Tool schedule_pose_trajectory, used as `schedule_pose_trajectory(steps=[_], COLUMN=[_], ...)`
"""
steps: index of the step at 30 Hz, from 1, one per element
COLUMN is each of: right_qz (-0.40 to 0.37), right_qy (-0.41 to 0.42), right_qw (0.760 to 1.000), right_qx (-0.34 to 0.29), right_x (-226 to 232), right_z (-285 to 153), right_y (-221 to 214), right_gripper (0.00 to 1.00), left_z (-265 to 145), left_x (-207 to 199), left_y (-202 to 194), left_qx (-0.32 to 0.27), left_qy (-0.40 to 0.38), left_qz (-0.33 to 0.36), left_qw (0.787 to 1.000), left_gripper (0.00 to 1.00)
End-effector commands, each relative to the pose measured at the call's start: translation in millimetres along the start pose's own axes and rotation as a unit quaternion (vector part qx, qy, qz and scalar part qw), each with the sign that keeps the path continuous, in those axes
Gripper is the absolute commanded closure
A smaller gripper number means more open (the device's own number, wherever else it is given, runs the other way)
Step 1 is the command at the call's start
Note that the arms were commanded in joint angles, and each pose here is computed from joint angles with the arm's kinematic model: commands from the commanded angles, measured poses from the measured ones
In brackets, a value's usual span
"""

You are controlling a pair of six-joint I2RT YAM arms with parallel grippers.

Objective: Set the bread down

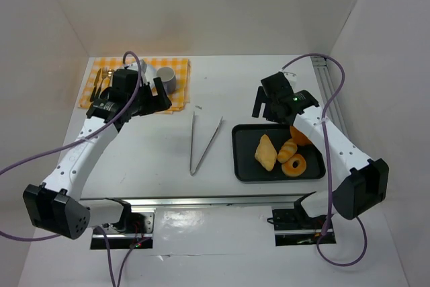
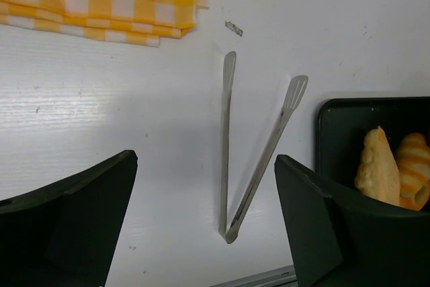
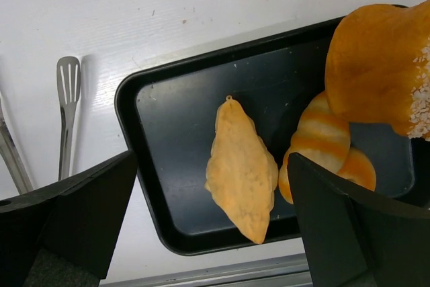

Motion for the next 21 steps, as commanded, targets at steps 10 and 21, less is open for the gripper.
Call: schedule_pose_trajectory(steps=[10, 21], right_qz=[0.01, 0.017], right_qy=[0.0, 0.031], right_qw=[1.0, 0.997], right_qx=[-0.024, -0.067], right_x=[0.9, -3.1], right_z=[3.9, -9.6], right_y=[7.5, 9.9], right_gripper=[0.0, 0.0], left_z=[24.2, 69.0], left_x=[-16.6, -1.6], left_y=[-70.9, -148.1], left_qx=[0.083, 0.204], left_qy=[0.021, 0.066], left_qz=[0.09, 0.187], left_qw=[0.992, 0.959], left_gripper=[0.01, 0.01])
Point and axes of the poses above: each gripper's point midway between its finger pads, its own z axis out along the fingers, its own x axis along the line the jaws close on, y = z × x, the point moved 7 cm from there along -z, back along the fingers, and after that the axes turned 15 degrees about -z, right-handed, at the moved point
